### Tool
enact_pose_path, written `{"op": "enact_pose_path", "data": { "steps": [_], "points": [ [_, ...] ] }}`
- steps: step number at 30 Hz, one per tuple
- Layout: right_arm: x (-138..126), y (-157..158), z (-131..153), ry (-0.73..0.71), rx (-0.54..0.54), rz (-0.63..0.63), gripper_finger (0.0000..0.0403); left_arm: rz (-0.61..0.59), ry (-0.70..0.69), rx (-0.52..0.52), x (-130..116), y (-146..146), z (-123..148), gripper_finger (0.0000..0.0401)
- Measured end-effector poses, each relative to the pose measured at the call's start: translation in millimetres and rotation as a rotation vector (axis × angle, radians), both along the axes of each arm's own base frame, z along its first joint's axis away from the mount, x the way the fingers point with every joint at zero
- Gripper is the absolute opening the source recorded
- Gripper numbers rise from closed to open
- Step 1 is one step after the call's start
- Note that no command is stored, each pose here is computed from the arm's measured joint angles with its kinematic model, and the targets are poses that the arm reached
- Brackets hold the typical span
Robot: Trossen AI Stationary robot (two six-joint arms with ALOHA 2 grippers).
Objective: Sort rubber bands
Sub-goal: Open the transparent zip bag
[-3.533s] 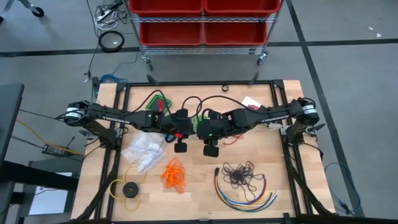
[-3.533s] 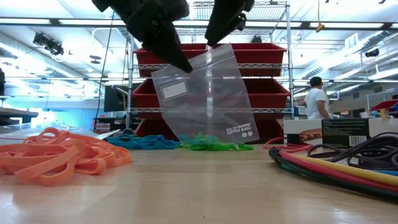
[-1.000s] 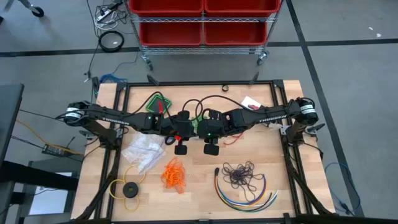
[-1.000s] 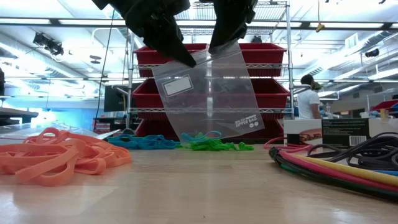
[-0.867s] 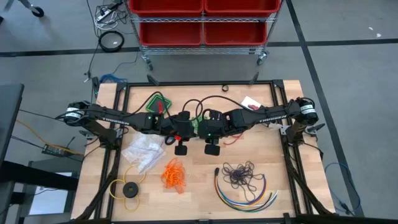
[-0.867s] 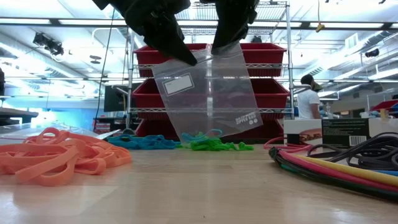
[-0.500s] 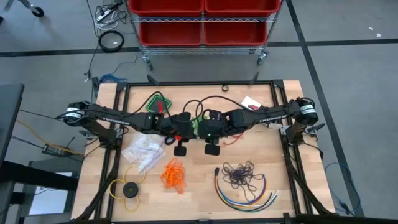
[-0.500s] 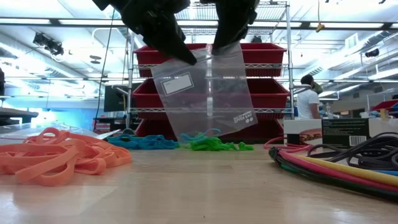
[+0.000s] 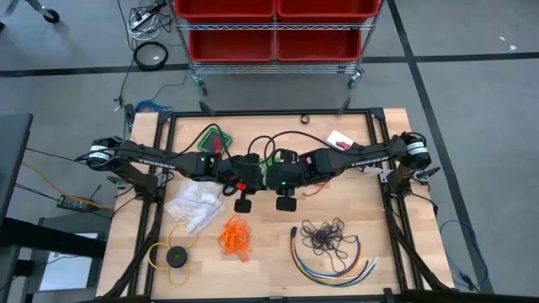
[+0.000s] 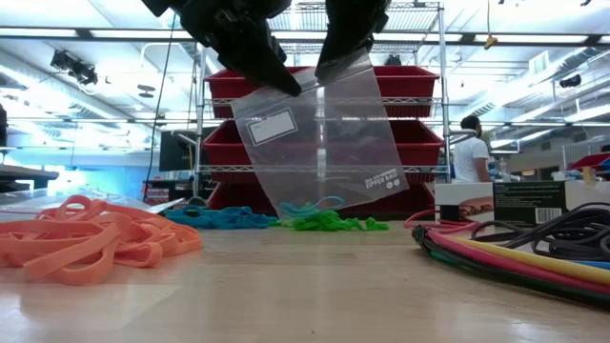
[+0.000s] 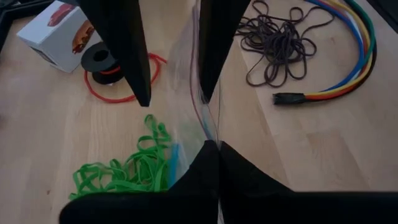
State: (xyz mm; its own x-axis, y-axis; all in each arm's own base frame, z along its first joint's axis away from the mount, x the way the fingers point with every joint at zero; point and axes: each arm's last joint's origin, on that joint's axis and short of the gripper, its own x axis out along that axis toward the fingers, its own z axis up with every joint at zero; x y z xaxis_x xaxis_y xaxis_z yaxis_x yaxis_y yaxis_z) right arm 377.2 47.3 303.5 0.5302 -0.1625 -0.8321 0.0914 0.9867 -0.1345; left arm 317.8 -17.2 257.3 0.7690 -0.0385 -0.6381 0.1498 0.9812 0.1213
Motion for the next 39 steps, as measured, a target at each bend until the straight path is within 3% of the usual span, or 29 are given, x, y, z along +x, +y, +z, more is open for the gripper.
{"op": "enact_pose_path", "data": {
  "steps": [7, 16, 23, 30, 39],
  "points": [
    [-7.2, 2.6, -3.8, 0.082, 0.01, 0.011, 0.0118, -0.035, -0.004, -0.012, 0.2, -1.0, 0.3, 0.0],
    [-3.1, 6.3, -1.3, 0.032, 0.038, 0.035, 0.0118, -0.089, -0.002, -0.043, -0.1, -2.8, 0.3, 0.0],
    [-9.4, 5.1, -4.5, 0.107, 0.018, 0.036, 0.0109, -0.133, -0.004, -0.079, -0.1, -4.5, 0.7, 0.0],
    [-6.5, 11.3, -2.8, 0.071, 0.021, 0.091, 0.0091, -0.218, -0.027, -0.146, 0.8, -7.8, 3.0, 0.0],
    [-9.0, 12.7, -3.9, 0.099, 0.013, 0.11, 0.0101, -0.272, -0.029, -0.194, 0.5, -9.3, 3.8, 0.0]
  ]
}}
